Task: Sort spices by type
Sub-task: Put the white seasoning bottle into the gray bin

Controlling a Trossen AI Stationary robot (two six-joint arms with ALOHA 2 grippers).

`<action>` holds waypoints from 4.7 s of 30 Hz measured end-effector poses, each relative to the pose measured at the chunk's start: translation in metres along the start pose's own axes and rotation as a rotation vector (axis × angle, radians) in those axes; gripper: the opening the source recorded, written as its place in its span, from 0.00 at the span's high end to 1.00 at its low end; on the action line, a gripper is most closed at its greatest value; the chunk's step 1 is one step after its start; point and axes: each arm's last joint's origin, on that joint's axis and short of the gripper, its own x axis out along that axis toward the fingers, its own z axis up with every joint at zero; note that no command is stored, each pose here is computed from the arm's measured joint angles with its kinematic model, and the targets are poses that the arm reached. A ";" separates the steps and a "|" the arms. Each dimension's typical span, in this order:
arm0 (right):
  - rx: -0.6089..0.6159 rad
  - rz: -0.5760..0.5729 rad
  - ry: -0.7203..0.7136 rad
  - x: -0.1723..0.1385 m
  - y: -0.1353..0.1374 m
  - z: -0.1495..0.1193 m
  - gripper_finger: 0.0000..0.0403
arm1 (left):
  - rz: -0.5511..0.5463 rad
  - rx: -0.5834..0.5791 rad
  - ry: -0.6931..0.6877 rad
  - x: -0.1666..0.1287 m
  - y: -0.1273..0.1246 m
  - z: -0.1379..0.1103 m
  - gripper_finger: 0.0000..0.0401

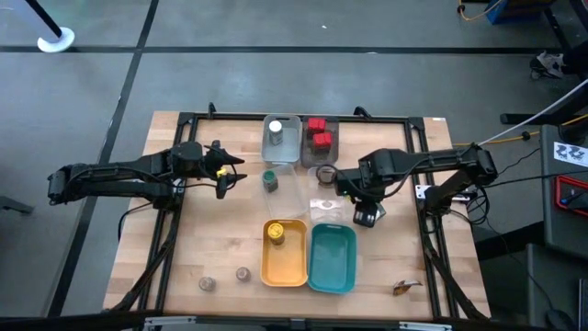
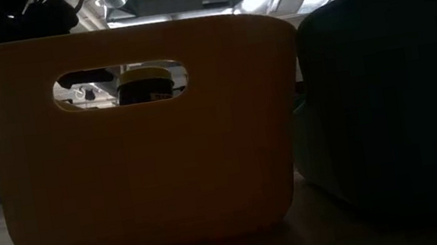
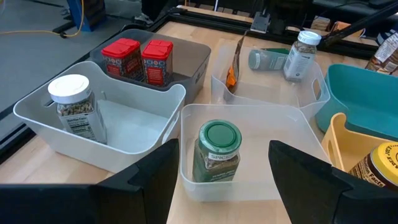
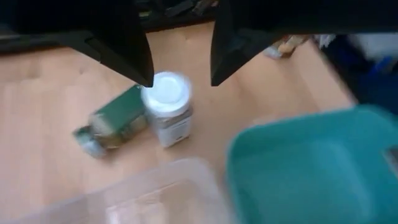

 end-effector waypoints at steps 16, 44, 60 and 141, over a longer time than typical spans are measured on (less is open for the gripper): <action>-0.107 -0.106 0.017 0.011 0.005 -0.003 0.39 | 0.003 0.000 0.037 0.000 0.000 -0.004 0.42; -0.433 -0.161 0.117 0.097 0.007 -0.017 0.39 | 0.002 0.007 0.037 0.000 0.000 -0.004 0.42; -0.446 -0.145 0.096 0.122 0.002 -0.018 0.39 | 0.002 0.007 0.037 0.000 0.000 -0.004 0.42; -0.632 -0.347 -0.581 0.019 -0.165 0.177 0.48 | 0.001 0.025 0.021 0.000 0.000 -0.002 0.42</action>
